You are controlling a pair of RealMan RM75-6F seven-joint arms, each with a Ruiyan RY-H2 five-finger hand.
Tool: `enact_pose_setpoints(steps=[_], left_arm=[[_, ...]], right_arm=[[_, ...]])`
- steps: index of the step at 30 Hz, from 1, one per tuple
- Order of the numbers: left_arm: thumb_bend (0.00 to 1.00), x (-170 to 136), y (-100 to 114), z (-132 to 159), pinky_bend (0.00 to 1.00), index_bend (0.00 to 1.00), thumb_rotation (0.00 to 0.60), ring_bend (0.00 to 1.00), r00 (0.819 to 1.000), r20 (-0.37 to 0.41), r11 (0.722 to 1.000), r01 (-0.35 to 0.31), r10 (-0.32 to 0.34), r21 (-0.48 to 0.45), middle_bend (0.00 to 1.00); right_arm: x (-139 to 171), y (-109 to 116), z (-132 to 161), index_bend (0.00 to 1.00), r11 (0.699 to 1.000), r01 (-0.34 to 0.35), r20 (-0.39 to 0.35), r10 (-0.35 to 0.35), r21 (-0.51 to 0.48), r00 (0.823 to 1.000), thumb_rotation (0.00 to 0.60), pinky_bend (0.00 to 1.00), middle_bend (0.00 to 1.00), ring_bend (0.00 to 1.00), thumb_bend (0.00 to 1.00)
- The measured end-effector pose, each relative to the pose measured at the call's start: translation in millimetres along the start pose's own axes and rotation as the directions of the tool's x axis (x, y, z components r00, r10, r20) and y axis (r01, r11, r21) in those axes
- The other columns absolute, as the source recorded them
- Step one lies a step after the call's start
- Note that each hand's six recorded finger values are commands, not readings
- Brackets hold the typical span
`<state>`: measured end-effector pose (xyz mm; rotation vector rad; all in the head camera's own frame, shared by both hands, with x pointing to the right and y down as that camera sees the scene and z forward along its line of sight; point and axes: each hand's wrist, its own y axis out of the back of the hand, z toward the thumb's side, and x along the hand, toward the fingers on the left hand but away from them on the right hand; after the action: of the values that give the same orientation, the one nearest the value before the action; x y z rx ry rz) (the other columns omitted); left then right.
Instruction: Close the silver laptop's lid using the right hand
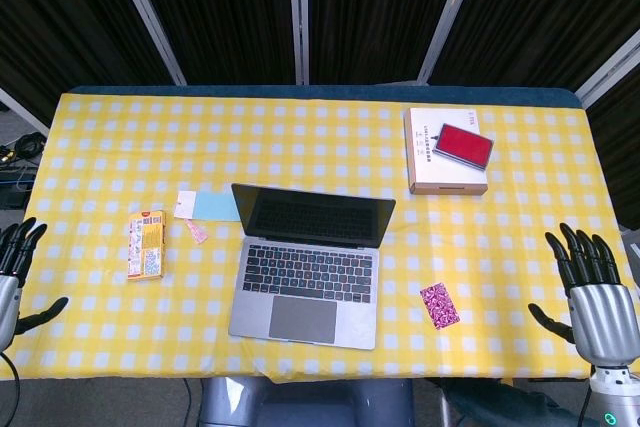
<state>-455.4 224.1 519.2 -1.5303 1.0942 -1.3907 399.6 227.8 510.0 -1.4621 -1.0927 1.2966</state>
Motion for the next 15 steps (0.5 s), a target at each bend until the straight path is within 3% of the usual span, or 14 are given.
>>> enact_pose_setpoints(steps=[7, 9, 12, 14, 15], left_arm=[[0.0, 1, -1, -1, 0.0, 0.0, 0.6, 0.0, 1.0, -0.007, 1.0, 0.005, -0.005, -0.002, 0.0], [0.0, 1, -1, -1, 0.0, 0.0, 0.6, 0.0, 1.0, -0.008, 1.0, 0.002, -0.002, 0.002, 0.0], [0.0, 3, -1, -2, 0.0, 0.0, 0.6, 0.0, 1.0, -0.015, 1.0, -0.002, 0.002, 0.01, 0.0], [0.0, 5, -2, -3, 0.0, 0.0, 0.6, 0.0, 1.0, -0.02, 1.0, -0.002, 0.002, 0.016, 0.0], [0.0, 6, -3, -3, 0.0, 0.0, 0.6, 0.0, 1.0, -0.022, 1.0, -0.001, 0.002, 0.018, 0.0]], right_arm=[[-1, -2, 0, 0.0, 1.0, -0.01, 0.001, 0.01, -0.003, 1.0, 0.6, 0.0, 0.0, 0.0, 0.0], [-2, -5, 1, 0.0, 1.0, -0.024, -0.002, 0.024, -0.009, 1.0, 0.6, 0.0, 0.0, 0.0, 0.05], [-7, -10, 2, 0.0, 0.998, -0.054, -0.014, 0.054, -0.024, 0.998, 0.6, 0.0, 0.0, 0.0, 0.33], [-14, -14, 2, 0.0, 0.997, -0.075, -0.026, 0.074, -0.03, 0.997, 0.6, 0.0, 0.0, 0.0, 0.62], [-18, -16, 3, 0.0, 0.996, -0.086, -0.033, 0.085, -0.033, 0.996, 0.6, 0.0, 0.0, 0.0, 0.72]])
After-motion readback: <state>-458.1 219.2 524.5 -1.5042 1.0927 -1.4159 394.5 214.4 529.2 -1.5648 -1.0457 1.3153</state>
